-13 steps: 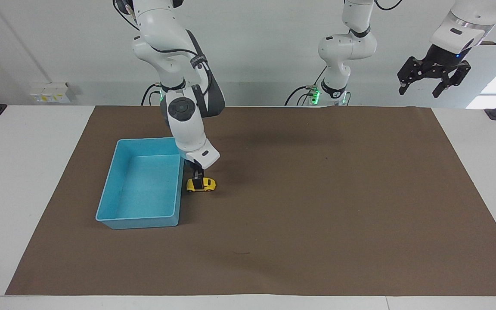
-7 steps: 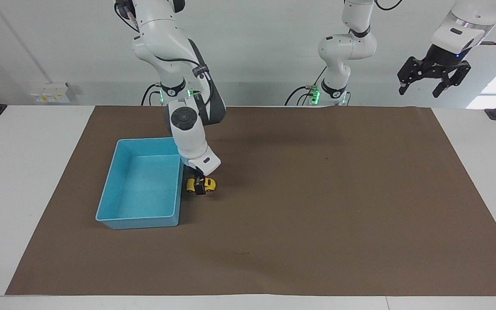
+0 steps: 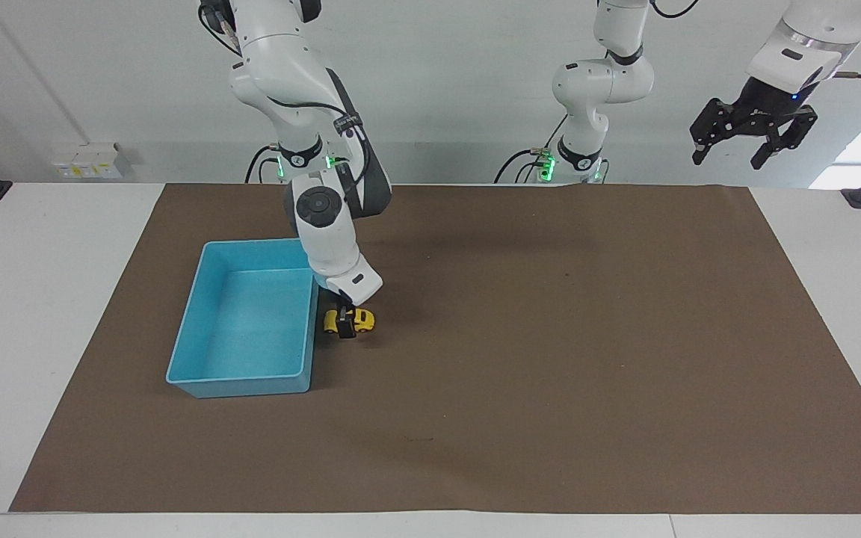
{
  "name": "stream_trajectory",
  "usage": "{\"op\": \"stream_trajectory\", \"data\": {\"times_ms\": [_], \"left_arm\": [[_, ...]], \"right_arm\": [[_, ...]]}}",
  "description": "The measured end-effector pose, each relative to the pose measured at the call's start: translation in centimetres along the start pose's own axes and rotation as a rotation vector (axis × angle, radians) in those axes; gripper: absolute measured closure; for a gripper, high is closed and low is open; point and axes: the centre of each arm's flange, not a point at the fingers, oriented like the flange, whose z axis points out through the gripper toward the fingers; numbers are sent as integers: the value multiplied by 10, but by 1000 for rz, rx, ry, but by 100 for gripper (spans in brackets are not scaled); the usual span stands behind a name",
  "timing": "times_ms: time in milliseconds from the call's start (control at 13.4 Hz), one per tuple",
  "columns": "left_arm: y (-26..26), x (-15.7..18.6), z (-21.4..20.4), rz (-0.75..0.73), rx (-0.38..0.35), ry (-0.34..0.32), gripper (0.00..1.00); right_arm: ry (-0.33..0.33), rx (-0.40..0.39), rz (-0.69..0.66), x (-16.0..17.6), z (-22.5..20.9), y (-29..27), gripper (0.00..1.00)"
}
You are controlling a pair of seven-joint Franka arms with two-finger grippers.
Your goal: Wind up and store yellow beetle car
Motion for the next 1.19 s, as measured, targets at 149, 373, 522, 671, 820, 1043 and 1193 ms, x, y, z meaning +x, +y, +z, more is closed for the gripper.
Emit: {"op": "stream_trajectory", "data": {"times_ms": [149,373,522,671,820,1043,1193], "left_arm": [[0,0,0,0,0,0,0],[0,0,0,0,0,0,0],[0,0,0,0,0,0,0],[0,0,0,0,0,0,0],[0,0,0,0,0,0,0],[0,0,0,0,0,0,0],[0,0,0,0,0,0,0]], "right_arm": [[-2,6,0,0,4,-1,0],[-3,11,0,0,7,-1,2],[-3,12,0,0,7,-1,12],[-3,12,0,-1,7,-1,25],[-3,12,1,-1,7,-1,51],[-3,11,-1,0,7,-1,55],[-3,11,-1,0,6,-1,55]]}}
